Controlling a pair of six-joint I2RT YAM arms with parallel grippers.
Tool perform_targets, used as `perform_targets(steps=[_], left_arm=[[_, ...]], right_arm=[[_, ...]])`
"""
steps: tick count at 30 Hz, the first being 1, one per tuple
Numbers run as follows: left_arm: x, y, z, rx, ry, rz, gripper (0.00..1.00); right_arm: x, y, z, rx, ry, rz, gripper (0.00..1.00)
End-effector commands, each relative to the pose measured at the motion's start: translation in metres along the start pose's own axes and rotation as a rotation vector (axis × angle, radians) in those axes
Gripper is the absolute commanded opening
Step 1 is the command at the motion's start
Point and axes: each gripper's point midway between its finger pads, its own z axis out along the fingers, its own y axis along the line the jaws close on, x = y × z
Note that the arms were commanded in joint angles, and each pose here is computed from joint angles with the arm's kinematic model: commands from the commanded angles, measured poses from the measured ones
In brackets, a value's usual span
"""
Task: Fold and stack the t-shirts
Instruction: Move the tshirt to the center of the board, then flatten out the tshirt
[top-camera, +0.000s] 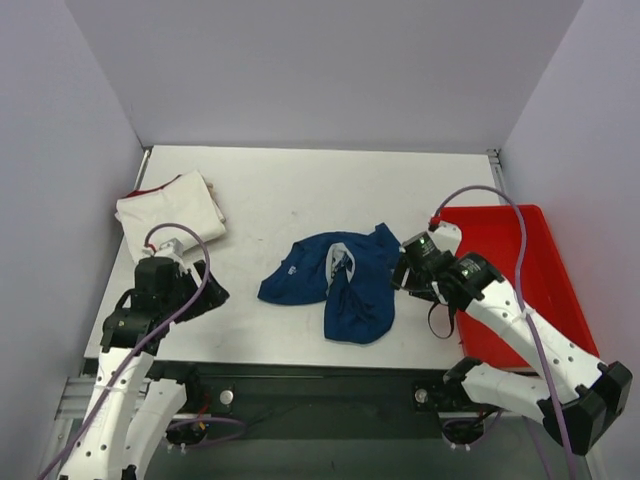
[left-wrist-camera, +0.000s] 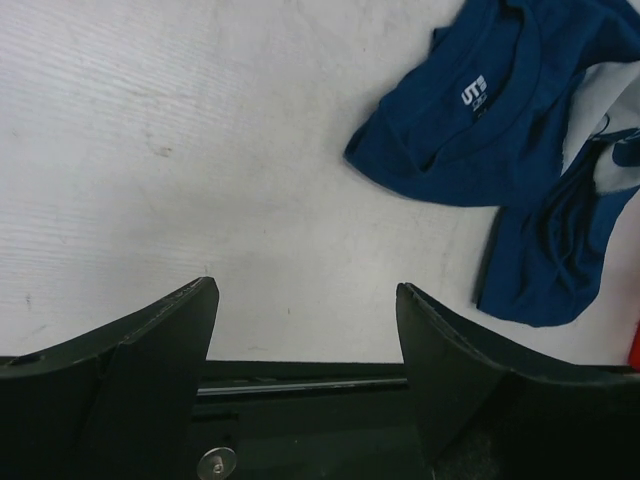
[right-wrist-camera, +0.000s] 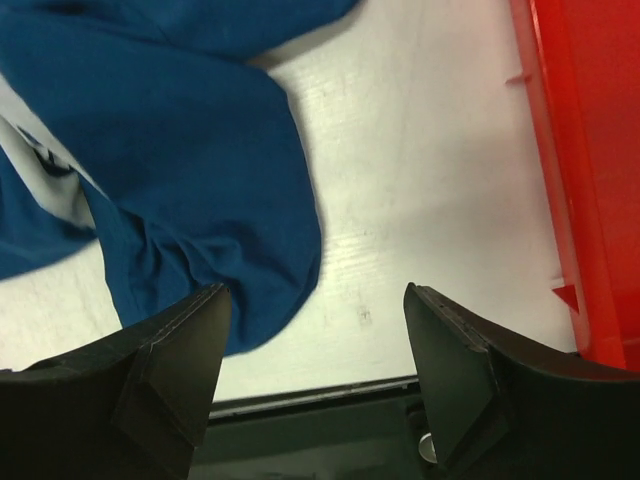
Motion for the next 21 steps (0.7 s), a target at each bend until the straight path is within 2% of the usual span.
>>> perform_targets(steps=[1,5,6,10,12,14,17,21], left_arm=[[-0.004,-0.023,0.007,0.098,0.002,-0.015,0.82],[-0.007,-0.055,0.027,0.149,0.012,0.009,0.81],[-0.012,-0.057,0.041,0.102,0.001,0.026,0.82],[0.014,-0.093,0.074,0.088,0.12,0.137,0.83],[0.017,-0.089,0.093,0.012,0.142,0.164,0.83],[0.008,-0.092,0.099,-0.008,0.117,0.186,0.83],[0.01,-0.092,0.112,-0.014,0.124,0.209,0.84],[0.024,-0.087,0.131,-0.043,0.175,0.221,0.83]], right_arm=[[0.02,-0.002,-0.003,-0.049,0.059,-0.005,0.7],[0.042,-0.001,0.012,-0.053,0.154,-0.114,0.7],[0.049,-0.001,0.017,-0.058,0.188,-0.132,0.7],[0.071,0.025,0.035,-0.162,0.312,-0.174,0.69],[0.077,0.033,0.047,-0.175,0.342,-0.182,0.7],[0.087,0.039,0.054,-0.194,0.397,-0.19,0.7],[0.09,0.047,0.062,-0.216,0.412,-0.223,0.71],[0.096,0.045,0.077,-0.194,0.465,-0.271,0.71]])
